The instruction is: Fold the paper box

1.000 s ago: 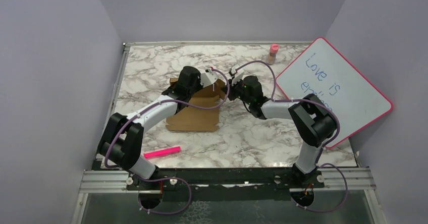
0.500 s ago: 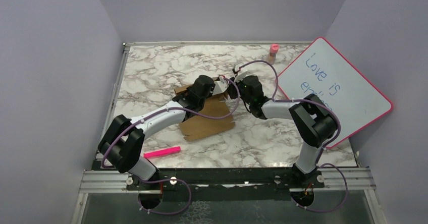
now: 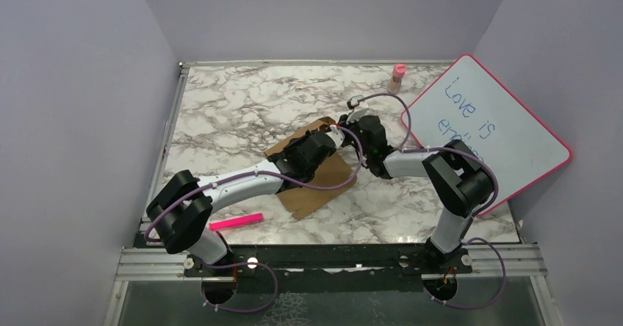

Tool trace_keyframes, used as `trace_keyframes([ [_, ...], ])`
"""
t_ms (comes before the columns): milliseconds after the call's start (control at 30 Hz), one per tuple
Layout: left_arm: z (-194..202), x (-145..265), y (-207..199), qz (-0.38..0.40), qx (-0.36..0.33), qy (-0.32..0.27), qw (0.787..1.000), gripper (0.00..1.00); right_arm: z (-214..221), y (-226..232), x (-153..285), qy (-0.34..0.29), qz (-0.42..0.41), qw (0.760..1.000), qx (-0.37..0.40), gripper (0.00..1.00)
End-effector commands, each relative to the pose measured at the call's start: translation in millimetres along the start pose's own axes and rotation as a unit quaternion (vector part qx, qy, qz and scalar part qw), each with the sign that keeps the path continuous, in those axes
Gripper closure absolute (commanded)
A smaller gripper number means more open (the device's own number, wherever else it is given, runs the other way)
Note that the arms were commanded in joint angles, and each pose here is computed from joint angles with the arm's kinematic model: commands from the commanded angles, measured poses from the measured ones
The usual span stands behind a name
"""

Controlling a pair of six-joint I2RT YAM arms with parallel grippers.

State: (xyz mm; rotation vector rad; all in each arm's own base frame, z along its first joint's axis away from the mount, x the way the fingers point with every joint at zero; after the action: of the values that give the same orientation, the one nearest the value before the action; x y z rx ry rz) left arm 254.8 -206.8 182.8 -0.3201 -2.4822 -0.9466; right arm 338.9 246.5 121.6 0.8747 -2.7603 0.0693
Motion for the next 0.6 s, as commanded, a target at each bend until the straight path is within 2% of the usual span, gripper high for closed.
trace_keyframes([
  [0,16,3,-32,0.02,0.049,0.034,0.998,0.9,14,12,12,0.015,-0.017,0.998,-0.058,0.91],
  [333,6,11,-50,0.075,0.121,0.025,0.989,0.77,37,15,28,0.033,-0.008,0.995,-0.093,0.87],
  [567,-13,20,-45,0.107,0.145,-0.001,0.984,0.63,61,11,34,0.024,0.013,0.997,-0.071,0.87],
])
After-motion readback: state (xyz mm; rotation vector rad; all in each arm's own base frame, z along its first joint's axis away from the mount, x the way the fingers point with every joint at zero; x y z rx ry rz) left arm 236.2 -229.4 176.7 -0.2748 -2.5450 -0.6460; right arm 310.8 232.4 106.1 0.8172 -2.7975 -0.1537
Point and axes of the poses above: each gripper's point midway between its finger pads, its own x axis back along the fingers, its own y axis along the line the jaws close on, z = x × y, the point moved 8 cm from there along x, back along the fingers, and after that the axes turned 13 degrees about x, right-handed, at the moved point
